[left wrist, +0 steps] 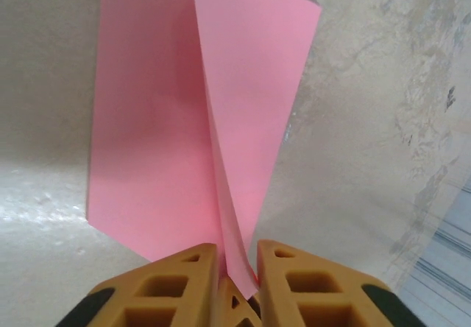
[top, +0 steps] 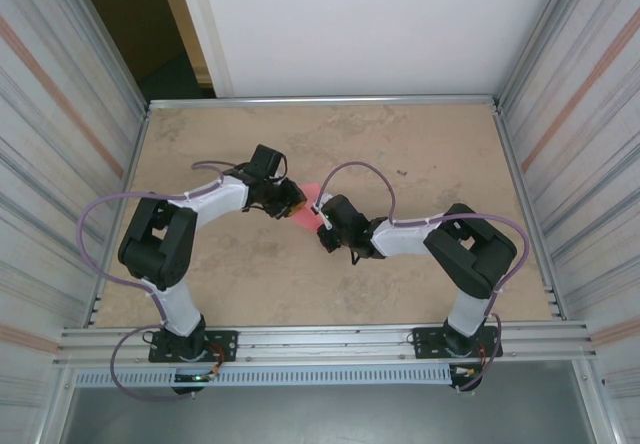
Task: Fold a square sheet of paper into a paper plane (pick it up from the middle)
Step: Fourth fold the wing at the center of the table.
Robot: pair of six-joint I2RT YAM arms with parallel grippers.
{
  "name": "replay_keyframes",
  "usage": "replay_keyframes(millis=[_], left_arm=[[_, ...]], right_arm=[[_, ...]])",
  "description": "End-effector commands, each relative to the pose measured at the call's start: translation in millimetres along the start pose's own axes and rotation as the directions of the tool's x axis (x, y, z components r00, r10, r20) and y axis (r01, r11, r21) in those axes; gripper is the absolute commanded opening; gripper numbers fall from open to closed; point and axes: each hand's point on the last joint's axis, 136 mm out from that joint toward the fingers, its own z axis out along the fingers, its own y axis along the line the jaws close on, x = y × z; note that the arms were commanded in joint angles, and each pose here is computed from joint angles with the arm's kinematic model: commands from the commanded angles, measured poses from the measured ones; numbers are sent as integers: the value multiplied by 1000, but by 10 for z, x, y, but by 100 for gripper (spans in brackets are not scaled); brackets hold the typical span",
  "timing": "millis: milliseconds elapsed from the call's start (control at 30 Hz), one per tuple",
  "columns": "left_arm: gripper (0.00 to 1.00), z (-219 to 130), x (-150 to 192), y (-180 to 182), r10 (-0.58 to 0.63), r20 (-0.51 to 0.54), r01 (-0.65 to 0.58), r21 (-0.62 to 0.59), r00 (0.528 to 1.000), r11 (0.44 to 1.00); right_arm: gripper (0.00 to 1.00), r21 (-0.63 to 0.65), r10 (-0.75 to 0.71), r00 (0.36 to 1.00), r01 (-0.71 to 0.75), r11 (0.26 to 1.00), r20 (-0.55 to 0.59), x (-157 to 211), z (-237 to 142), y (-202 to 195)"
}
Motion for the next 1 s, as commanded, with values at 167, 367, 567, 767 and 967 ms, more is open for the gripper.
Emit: replay_keyframes(millis=[167, 367, 567, 767, 967], left_arm=[[36, -646, -435, 31, -20, 160, 7, 80, 987, 997], [38, -772, -379, 365, -43, 202, 30, 63, 979, 998], [37, -739, -212, 587, -54, 198, 42, 62, 979, 997], [32, -653, -61, 637, -36, 182, 16, 110, 983, 994], [32, -442, 161, 424, 64, 119, -85, 186, 991, 979]], right_arm=[[10, -95, -21, 998, 16, 995, -57, 111, -20, 170], [10, -132, 10, 994, -24, 991, -109, 172, 11, 218], [9, -159, 89, 981, -118, 980, -174, 255, 30, 182], [9, -218, 169, 956, -223, 950, -240, 318, 15, 214], [9, -260, 254, 922, -333, 906, -293, 361, 16, 223]])
